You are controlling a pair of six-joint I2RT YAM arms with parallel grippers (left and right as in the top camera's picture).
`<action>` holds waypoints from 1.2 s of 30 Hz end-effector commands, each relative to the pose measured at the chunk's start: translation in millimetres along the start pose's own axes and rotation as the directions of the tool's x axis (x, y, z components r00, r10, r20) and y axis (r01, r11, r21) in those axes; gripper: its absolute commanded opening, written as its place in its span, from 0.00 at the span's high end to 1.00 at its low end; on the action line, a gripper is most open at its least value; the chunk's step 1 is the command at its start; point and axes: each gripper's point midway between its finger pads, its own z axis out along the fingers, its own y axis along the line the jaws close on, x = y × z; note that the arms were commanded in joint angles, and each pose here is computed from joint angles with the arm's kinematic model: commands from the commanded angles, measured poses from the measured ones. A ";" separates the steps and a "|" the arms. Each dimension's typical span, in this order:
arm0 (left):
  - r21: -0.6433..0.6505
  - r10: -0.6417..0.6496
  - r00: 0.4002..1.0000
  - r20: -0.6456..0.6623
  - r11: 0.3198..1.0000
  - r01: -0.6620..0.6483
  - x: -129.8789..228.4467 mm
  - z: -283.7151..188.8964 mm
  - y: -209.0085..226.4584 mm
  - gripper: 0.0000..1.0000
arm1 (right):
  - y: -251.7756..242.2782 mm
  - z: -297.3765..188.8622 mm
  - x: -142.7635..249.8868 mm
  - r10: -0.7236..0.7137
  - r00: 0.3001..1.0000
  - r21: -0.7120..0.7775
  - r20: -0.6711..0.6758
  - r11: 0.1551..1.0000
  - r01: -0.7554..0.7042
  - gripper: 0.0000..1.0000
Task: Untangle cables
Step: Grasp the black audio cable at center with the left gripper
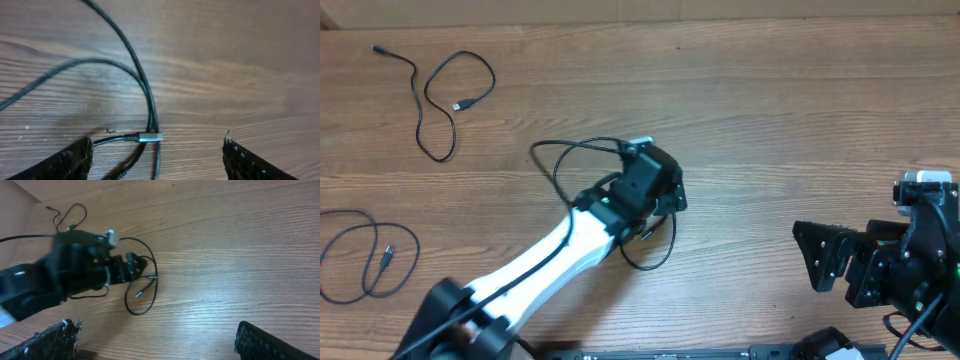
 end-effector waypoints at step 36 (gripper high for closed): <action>-0.166 0.192 0.976 -0.106 0.964 -0.208 11.5 96.8 -3.9 0.53 | -3.6 -2.6 1.3 0.005 1.000 0.017 0.000 1.000 -0.005 0.00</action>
